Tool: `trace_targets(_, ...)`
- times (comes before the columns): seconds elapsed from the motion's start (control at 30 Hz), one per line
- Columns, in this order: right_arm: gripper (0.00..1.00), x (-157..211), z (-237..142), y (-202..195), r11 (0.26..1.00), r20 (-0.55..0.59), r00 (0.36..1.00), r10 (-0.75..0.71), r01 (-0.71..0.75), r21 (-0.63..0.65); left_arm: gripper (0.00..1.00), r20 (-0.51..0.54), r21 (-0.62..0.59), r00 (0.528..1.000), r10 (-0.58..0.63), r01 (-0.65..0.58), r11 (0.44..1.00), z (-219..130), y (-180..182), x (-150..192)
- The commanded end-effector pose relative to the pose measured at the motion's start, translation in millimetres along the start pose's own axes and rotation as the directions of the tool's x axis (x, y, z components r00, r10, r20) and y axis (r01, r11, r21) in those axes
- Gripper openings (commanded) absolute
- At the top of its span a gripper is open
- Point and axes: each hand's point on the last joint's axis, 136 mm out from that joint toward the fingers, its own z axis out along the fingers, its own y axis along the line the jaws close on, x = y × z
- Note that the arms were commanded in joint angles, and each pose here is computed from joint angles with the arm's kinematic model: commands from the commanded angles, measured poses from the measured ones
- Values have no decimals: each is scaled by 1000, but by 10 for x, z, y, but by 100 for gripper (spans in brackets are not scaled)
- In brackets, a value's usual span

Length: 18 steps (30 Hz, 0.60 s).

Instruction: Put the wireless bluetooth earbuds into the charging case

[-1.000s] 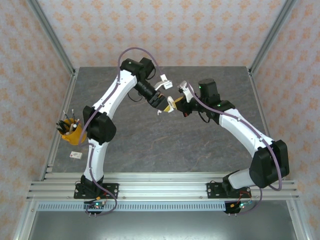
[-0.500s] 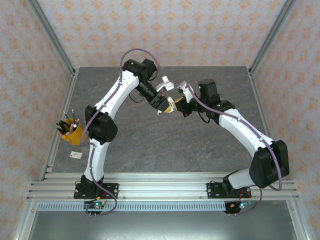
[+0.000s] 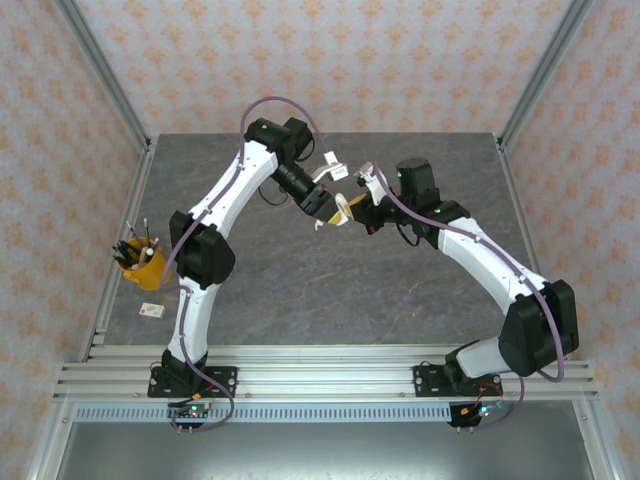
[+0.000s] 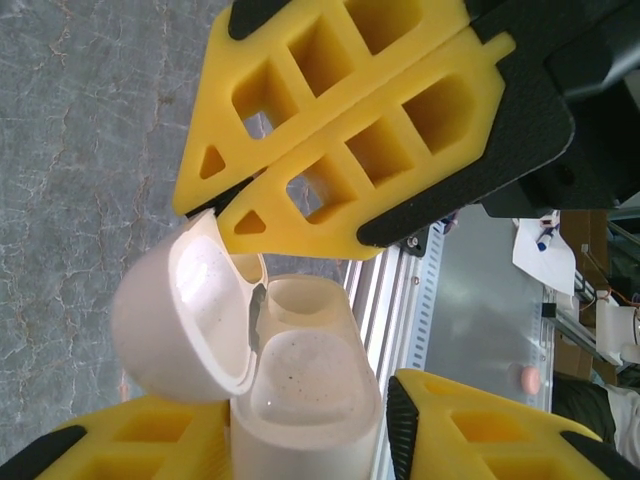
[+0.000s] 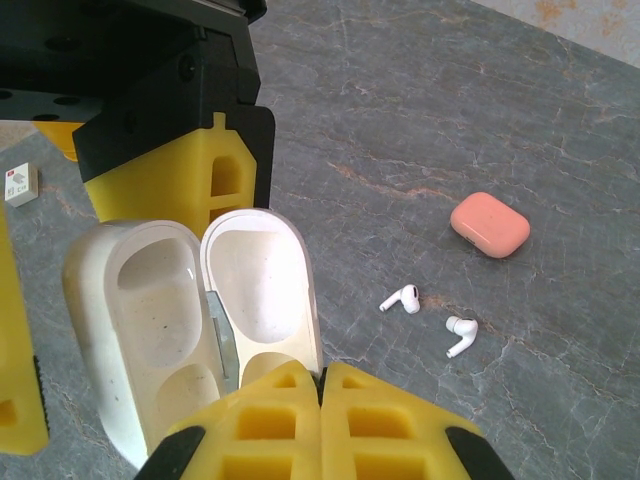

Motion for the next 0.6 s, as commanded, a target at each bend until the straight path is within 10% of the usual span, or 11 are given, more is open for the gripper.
trace_targets(0.0,0,-114,-93,109,999,35,999,-25,26,-24,39,2,43,1000,15,-15,999,32,-65,-26)
trace_targets(0.57,0,-141,-124,140,999,42,999,-22,23,-33,49,25,34,1000,13,-14,999,54,-1,-102)
